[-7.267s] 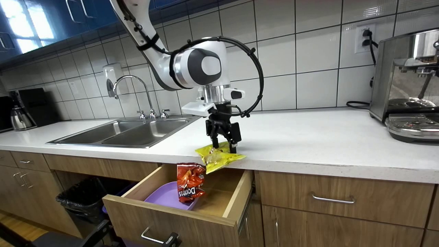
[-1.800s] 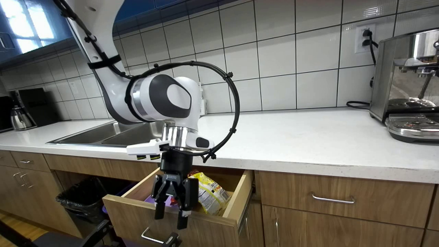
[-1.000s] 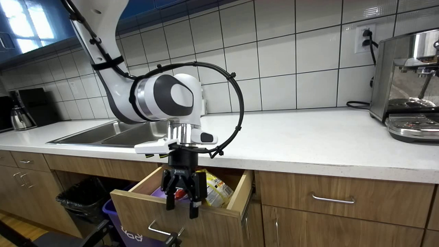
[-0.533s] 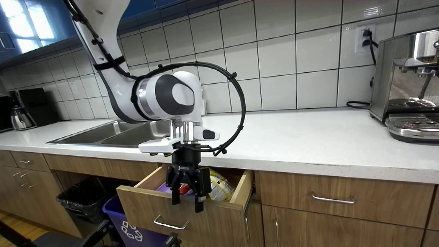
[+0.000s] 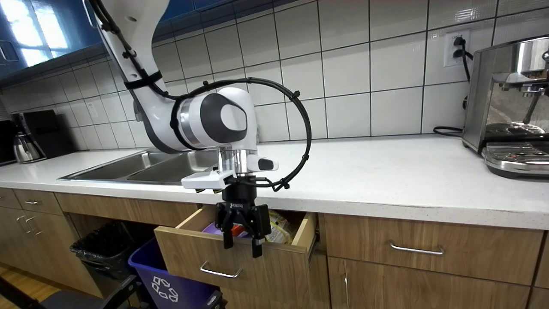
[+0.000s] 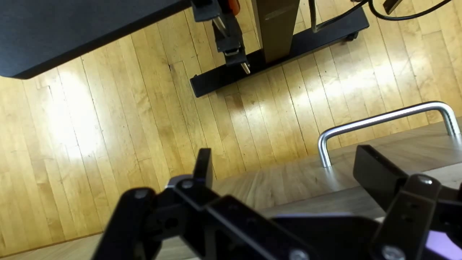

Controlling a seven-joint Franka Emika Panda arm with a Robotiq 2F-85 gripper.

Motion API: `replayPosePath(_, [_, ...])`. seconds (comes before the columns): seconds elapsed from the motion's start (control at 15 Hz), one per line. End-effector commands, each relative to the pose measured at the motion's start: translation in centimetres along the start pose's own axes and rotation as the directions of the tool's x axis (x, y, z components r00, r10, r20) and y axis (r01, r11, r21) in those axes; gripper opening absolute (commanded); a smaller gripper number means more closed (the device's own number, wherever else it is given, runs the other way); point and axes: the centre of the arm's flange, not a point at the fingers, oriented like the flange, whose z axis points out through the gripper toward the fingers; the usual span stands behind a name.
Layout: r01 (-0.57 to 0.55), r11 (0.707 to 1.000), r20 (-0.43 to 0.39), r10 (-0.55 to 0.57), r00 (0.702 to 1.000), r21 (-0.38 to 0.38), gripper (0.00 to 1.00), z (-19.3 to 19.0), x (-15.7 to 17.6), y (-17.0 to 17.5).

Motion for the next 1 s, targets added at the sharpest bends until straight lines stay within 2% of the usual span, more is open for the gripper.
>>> replayPosePath(0.0, [-0.015,1.000,-0.047,0.014,0.999,-0.015,1.00,0.3,2.7,0.0])
replayPosePath(0.27, [-0.005,1.000,-0.081,0.004,0.997,-0.020,1.00,0.1,4.1,-0.5])
replayPosePath(0.93, [0.004,1.000,-0.102,-0.007,0.995,-0.024,1.00,0.4,7.0,-1.7])
